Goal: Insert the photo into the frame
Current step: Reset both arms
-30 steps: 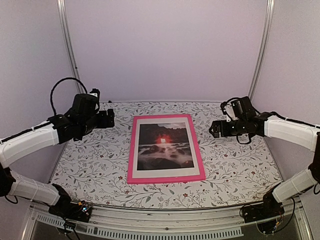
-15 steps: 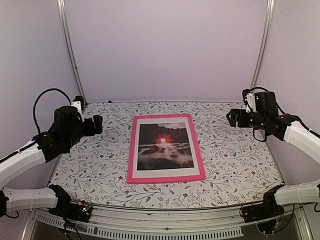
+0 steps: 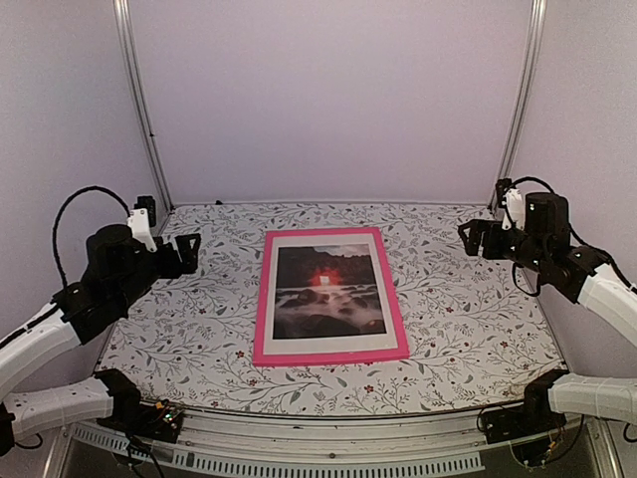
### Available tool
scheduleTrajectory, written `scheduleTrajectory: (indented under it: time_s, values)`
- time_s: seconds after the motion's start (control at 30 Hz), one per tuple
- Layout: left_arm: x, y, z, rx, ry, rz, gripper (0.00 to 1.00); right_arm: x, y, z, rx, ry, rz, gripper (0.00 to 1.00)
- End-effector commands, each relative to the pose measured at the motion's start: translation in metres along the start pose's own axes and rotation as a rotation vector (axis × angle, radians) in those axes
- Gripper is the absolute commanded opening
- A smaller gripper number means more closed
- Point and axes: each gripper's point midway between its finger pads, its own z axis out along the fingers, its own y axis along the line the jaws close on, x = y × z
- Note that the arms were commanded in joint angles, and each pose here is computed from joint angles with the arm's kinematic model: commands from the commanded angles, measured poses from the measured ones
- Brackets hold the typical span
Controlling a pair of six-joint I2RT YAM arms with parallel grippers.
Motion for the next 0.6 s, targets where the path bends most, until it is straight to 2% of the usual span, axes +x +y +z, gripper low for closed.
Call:
scheduleTrajectory:
  time_s: [0.0,0.57]
  values:
    - [-0.012,0.002,-0.009,0.021,-0.073,-0.021,1.0,-0.001,0.001,0.002,-0.014,-0.019,-0.008,0.99]
    - [-0.009,-0.003,-0.006,0.037,-0.053,-0.02,1.0,-0.004,0.002,-0.007,-0.026,-0.06,-0.016,0.99]
